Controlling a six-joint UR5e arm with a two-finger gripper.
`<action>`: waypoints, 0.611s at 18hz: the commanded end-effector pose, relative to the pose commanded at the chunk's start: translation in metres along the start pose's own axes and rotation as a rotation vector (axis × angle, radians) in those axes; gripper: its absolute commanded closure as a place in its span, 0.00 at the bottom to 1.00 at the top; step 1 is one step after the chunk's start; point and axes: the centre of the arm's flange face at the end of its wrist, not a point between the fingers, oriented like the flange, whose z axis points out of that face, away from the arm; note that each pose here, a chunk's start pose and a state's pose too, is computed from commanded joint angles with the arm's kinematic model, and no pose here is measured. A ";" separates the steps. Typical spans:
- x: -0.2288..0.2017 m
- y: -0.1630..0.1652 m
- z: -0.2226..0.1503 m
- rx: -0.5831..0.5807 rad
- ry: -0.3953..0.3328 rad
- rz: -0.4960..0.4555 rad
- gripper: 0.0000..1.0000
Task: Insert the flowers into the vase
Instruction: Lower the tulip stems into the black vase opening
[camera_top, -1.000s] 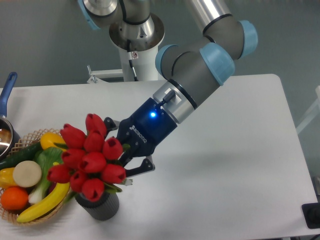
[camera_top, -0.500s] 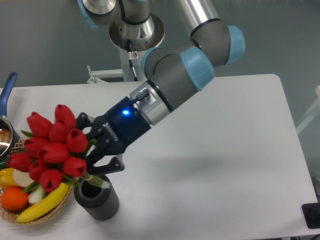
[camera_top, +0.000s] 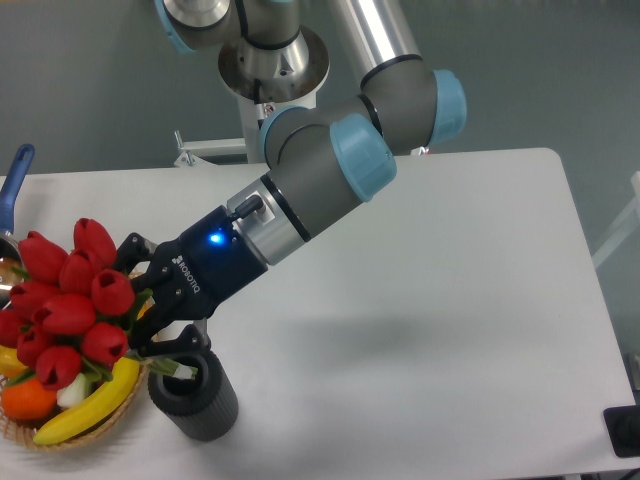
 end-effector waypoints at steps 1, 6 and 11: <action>-0.001 0.005 0.002 -0.002 0.002 -0.009 0.78; -0.004 0.031 0.007 -0.014 0.011 -0.031 0.77; 0.000 0.070 0.010 -0.028 0.025 -0.017 0.74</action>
